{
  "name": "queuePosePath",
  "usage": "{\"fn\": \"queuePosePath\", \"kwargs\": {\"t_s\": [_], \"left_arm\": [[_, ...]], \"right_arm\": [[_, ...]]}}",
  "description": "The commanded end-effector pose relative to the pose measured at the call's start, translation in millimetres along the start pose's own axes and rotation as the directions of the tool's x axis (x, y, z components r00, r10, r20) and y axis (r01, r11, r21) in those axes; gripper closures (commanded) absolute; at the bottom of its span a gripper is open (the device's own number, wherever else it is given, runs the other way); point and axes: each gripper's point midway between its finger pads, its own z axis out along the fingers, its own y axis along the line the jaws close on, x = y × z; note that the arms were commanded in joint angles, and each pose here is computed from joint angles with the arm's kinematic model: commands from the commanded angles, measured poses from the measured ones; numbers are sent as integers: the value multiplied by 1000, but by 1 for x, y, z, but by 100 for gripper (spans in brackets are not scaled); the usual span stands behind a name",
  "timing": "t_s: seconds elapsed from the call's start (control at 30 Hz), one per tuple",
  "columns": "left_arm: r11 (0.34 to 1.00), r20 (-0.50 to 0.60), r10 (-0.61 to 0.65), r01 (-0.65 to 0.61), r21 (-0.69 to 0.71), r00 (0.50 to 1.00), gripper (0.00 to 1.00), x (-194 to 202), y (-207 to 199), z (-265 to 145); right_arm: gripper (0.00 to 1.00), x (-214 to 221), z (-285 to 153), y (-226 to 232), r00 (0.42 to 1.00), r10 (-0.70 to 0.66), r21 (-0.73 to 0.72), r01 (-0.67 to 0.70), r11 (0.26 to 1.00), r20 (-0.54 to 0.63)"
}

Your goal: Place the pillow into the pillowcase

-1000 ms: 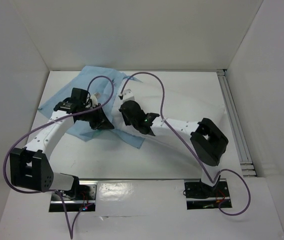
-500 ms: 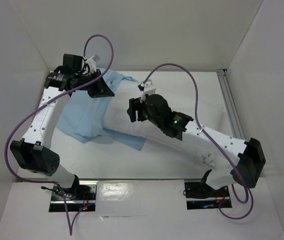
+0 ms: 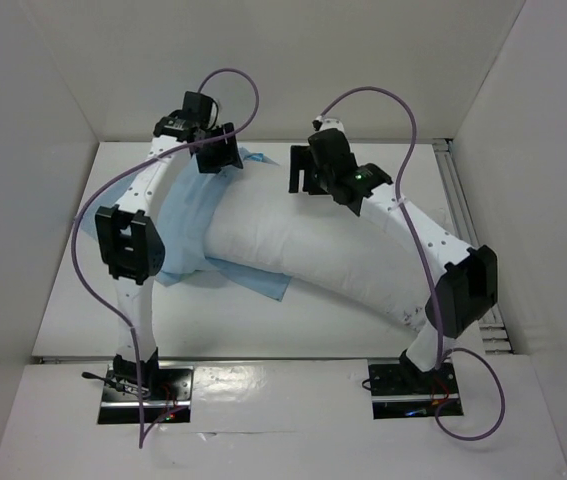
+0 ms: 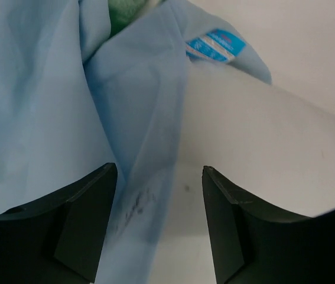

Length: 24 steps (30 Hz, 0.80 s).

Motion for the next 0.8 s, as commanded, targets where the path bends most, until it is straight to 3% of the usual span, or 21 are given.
{"fn": "queuePosePath", "kwargs": {"t_s": [0.0, 0.07, 0.17, 0.2, 0.23, 0.3, 0.37, 0.4, 0.43, 0.5, 0.67, 0.77], "left_arm": [[998, 92, 43, -39, -49, 995, 28, -31, 0, 8], [997, 45, 54, -52, -51, 998, 29, -22, -1, 22], [998, 17, 51, -51, -34, 999, 43, -16, -1, 37], [998, 9, 50, -49, -37, 999, 53, -14, 0, 42], [998, 14, 51, -51, -23, 999, 78, -16, -2, 42], [999, 32, 55, -55, -3, 998, 92, -21, -8, 36], [997, 50, 60, -62, 45, 997, 100, -26, -20, 25], [996, 55, 62, -66, 67, 997, 100, -27, -24, 25], [990, 64, 59, -66, 122, 996, 100, -30, -36, 16], [979, 72, 66, -79, 189, 995, 100, -33, -50, 5], [891, 76, 63, -90, 445, 995, 100, -36, -104, -46], [824, 89, 58, -98, 558, 994, 100, -39, -130, -82]], "right_arm": [[16, 3, 1, -1, 996, 9, -15, -11, 1000, -83], [15, 9, 13, -6, 992, 0, 3, 0, 1000, -127], [13, 24, 32, -6, 983, -28, 6, 29, 1000, -180], [13, 30, 38, -13, 979, -24, 23, 29, 999, -201], [13, 35, 42, -14, 976, -26, 28, 33, 999, -215], [13, 46, 55, -14, 970, -29, 28, 36, 999, -241], [21, 63, 66, -13, 962, -31, 12, 35, 999, -270], [31, 65, 67, -11, 962, -30, 1, 32, 999, -270], [62, 62, 68, -7, 965, -29, -17, 25, 1000, -262], [99, 69, 75, -2, 963, -28, -50, 15, 999, -268], [100, 14, 43, 11, 997, 26, -111, -33, 993, -68], [100, -45, 0, 15, 992, 24, -144, -6, 990, 122]]}}
